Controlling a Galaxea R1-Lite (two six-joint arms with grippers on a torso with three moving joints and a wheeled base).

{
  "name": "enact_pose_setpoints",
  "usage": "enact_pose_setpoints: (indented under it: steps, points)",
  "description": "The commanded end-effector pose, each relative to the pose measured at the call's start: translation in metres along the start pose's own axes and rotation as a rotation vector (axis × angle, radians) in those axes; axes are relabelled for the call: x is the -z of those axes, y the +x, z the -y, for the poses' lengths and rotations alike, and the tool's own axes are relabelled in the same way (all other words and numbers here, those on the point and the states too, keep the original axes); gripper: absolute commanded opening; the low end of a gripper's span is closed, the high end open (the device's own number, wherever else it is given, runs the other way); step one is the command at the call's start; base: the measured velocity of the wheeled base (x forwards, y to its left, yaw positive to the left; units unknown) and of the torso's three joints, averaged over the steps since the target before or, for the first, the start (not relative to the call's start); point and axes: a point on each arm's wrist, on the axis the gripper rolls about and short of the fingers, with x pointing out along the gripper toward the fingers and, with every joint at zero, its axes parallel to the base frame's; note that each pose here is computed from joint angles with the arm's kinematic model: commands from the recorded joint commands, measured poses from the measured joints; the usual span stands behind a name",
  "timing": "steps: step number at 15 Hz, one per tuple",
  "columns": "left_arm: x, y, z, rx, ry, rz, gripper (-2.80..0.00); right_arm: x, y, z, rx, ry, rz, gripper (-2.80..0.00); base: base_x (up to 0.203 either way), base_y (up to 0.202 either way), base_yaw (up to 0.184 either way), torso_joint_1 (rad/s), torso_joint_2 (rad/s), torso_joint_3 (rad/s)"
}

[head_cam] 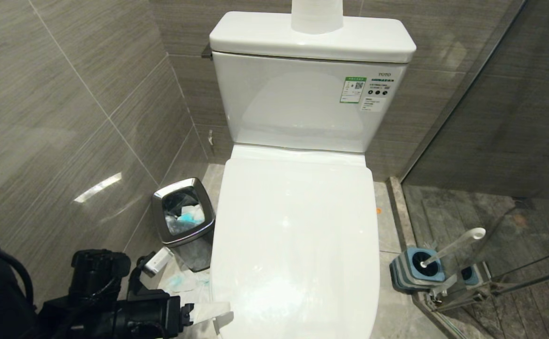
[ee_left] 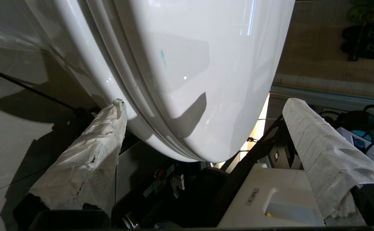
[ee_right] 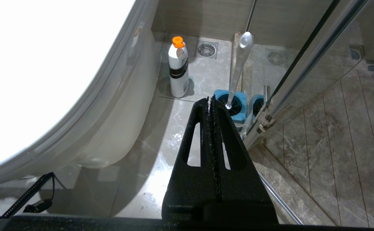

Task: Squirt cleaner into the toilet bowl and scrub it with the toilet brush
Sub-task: Use the left hand to lift the toilet lid slightly

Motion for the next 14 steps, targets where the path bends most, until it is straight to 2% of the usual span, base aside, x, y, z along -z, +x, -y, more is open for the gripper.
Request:
enact_pose_setpoints:
  steps: [1, 14]
  points:
    - [0.002, 0.004, -0.002, 0.004, -0.005, -0.016, 0.0, 0.0, 0.0, 0.0, 0.0, 0.001, -0.003, -2.8, 0.0, 0.0, 0.0, 0.0, 0.0, 0.0]
    - [0.008, 0.018, 0.004, 0.032, 0.02, -0.078, 0.0, 0.0, 0.0, 0.0, 0.0, 0.001, -0.003, -2.8, 0.0, 0.0, 0.0, 0.0, 0.0, 0.0]
